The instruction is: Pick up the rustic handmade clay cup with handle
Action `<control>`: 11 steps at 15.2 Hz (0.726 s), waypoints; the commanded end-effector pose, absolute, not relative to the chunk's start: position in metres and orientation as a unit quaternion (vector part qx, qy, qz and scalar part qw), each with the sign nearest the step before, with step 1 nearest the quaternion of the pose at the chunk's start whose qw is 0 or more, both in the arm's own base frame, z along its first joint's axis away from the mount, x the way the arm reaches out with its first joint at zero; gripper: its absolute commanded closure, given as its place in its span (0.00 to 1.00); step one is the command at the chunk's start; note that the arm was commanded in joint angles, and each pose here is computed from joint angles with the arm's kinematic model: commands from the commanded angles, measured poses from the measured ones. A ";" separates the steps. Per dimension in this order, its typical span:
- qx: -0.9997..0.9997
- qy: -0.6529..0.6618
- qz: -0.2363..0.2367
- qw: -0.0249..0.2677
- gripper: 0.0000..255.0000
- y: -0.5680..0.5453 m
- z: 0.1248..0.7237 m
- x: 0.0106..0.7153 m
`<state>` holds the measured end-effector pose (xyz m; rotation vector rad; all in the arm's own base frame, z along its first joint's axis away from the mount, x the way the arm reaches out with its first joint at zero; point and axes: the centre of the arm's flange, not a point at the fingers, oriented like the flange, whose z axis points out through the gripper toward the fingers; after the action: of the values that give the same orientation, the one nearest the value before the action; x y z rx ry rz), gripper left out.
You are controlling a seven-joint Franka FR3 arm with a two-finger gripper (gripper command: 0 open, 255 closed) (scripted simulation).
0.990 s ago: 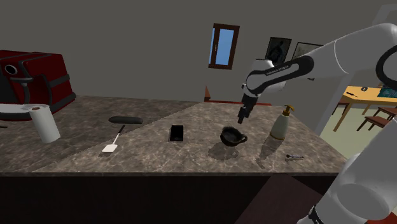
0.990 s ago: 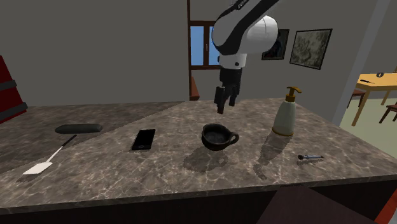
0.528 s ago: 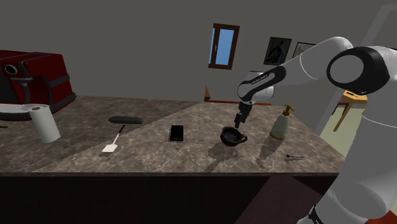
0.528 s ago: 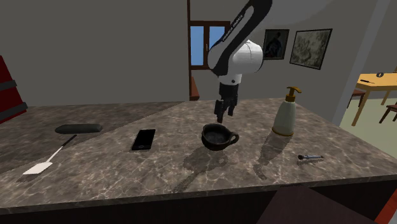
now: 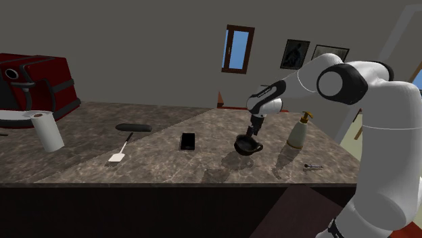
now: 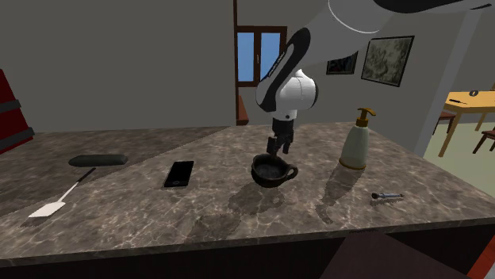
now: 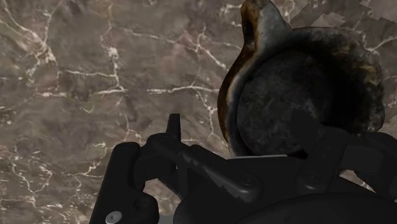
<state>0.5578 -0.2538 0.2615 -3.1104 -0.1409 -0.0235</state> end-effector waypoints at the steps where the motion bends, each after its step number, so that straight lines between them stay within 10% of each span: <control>1: -0.999 -0.045 -0.008 0.014 0.00 -0.254 0.250 0.558; 6: -0.999 -0.045 -0.008 0.014 0.00 -0.254 0.231 0.557; 7: -0.999 -0.045 -0.008 0.014 1.00 -0.254 0.232 0.557; 11: -0.999 -0.045 -0.008 0.014 1.00 -0.254 0.232 0.557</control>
<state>0.5567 -0.2538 0.2314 -3.1100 -0.1406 -0.0226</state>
